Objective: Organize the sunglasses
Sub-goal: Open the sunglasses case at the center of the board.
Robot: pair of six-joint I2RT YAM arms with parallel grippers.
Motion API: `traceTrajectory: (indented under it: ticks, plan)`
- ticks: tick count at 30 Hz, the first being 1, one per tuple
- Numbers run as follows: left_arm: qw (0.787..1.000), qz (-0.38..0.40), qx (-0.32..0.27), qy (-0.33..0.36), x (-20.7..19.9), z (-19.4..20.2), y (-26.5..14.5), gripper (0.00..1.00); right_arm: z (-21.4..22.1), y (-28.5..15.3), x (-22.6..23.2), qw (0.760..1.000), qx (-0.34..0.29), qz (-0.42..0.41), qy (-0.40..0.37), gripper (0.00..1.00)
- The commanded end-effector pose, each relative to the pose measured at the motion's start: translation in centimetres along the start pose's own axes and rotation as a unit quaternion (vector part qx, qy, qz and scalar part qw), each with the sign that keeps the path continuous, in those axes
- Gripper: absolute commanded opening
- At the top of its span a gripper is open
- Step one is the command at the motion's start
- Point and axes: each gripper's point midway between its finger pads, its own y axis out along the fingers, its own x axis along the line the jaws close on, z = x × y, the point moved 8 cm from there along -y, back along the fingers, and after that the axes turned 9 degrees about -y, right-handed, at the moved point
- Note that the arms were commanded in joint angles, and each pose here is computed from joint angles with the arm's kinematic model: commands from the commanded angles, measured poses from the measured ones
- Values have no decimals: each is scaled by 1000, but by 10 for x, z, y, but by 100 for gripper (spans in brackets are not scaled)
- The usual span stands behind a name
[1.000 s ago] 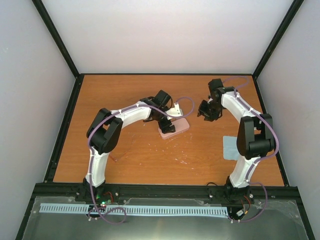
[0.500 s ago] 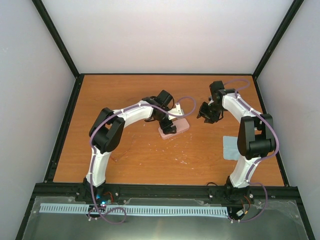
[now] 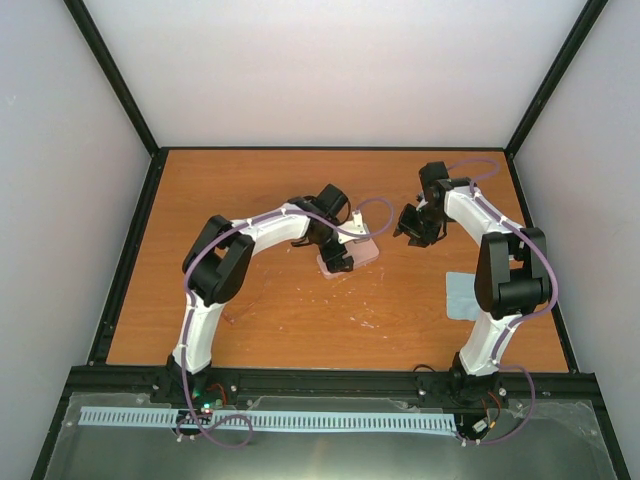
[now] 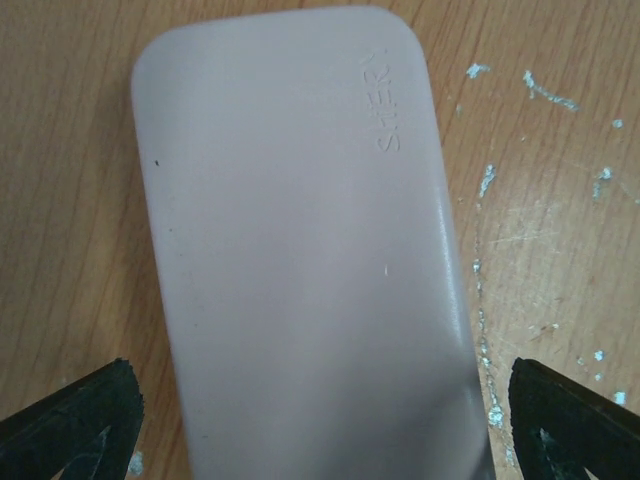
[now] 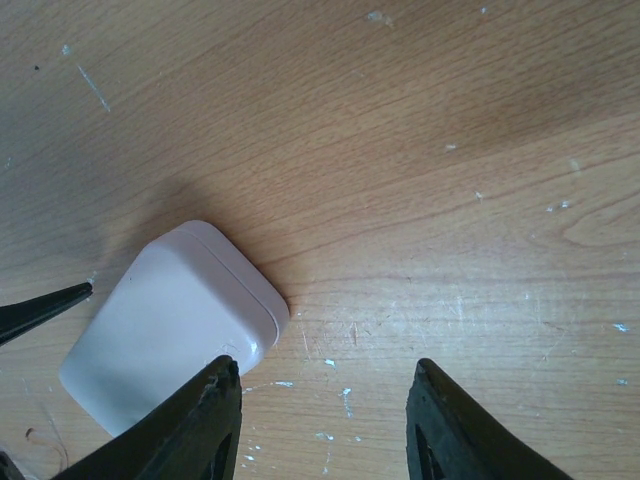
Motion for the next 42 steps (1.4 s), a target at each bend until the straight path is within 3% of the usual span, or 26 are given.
traceTrajectory:
  ticks: [1,20,30,35,37,40,42]
  plan:
    - [1000,-6,-2,6,-1,-5,6,99,0,-1,-1,1000,1,-5,-4,44]
    - [999,-29,9,16,4,4,16,89,-1,-1,-1,1000,4,-3,-7,43]
    - [999,-46,7,22,7,1,12,55,-3,-5,2,1000,-6,-8,-15,43]
    - [999,-18,-33,15,4,-22,-10,43,-13,-19,6,998,-36,-14,-42,45]
    - [998,2,-68,2,6,-39,-30,41,-20,-34,8,996,-67,-29,-58,55]
    - [987,57,-147,-25,16,-72,-77,40,-33,-72,12,983,-139,-78,-87,82]
    - [969,125,-206,-60,28,-89,-115,39,-38,-101,18,965,-196,-124,-121,87]
